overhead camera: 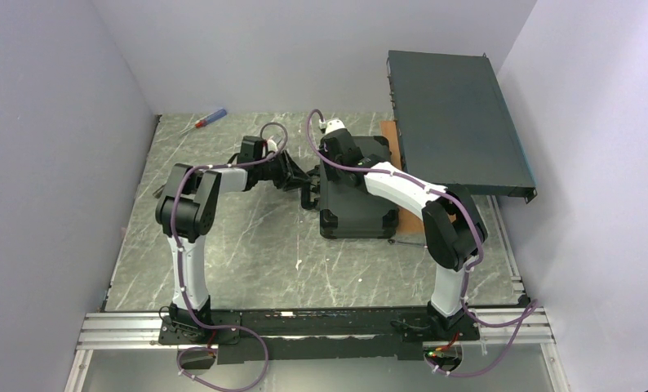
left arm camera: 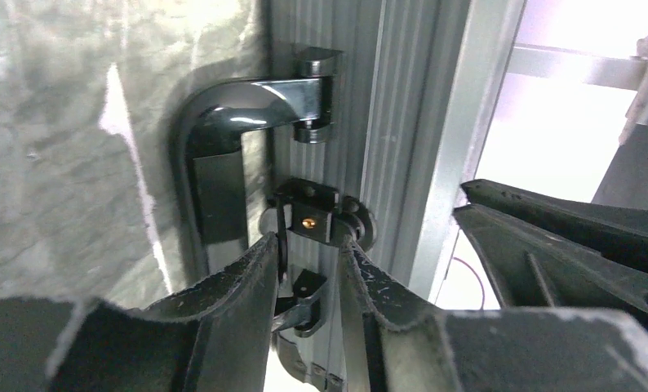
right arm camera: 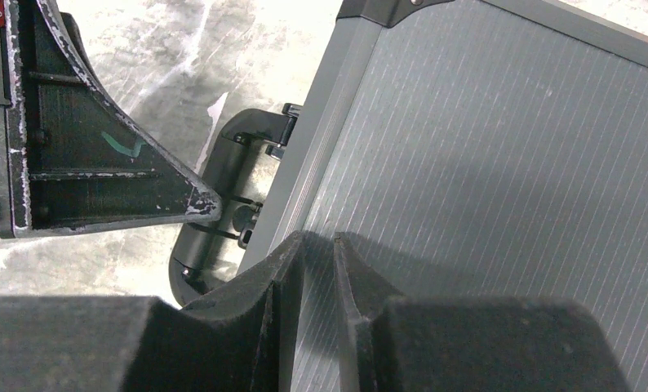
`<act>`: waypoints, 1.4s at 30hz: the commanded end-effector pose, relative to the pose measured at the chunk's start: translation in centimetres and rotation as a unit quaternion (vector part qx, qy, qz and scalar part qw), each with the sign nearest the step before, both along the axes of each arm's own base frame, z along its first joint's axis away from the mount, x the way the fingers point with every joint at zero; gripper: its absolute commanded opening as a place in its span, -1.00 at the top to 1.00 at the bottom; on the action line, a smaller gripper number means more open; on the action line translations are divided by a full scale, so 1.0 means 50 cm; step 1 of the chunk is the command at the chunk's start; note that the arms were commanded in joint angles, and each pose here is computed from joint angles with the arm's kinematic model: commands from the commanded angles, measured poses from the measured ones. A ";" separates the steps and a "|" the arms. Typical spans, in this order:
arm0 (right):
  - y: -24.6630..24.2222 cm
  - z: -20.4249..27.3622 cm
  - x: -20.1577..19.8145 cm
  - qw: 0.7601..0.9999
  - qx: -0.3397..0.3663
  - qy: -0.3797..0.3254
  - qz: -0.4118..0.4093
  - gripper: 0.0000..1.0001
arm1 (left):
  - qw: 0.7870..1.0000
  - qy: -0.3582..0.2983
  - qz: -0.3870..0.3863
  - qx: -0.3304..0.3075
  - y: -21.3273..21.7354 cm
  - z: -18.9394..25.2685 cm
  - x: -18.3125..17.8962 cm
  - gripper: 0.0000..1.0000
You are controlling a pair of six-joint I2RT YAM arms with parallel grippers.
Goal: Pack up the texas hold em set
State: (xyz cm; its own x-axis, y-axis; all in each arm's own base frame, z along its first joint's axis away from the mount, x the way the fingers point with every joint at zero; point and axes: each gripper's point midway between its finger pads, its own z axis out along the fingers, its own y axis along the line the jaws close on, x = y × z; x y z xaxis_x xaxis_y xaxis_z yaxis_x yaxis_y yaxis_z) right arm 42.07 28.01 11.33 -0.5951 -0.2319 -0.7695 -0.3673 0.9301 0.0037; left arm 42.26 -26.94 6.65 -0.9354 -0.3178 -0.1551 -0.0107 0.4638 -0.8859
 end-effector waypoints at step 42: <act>-0.039 -0.168 -0.116 0.985 -0.075 0.150 0.030 0.55 | 0.976 -0.044 -0.089 -0.192 -0.116 0.187 -0.077 0.11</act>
State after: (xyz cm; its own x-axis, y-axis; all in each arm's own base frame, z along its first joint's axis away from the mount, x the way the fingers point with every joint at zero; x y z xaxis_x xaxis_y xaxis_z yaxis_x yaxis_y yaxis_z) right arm 42.08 28.02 11.34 -0.5963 -0.2324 -0.7684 -0.3677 0.9299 0.0041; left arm 41.39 -29.80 9.89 -0.9489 -0.3106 -0.0558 -0.0203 0.2365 -0.9714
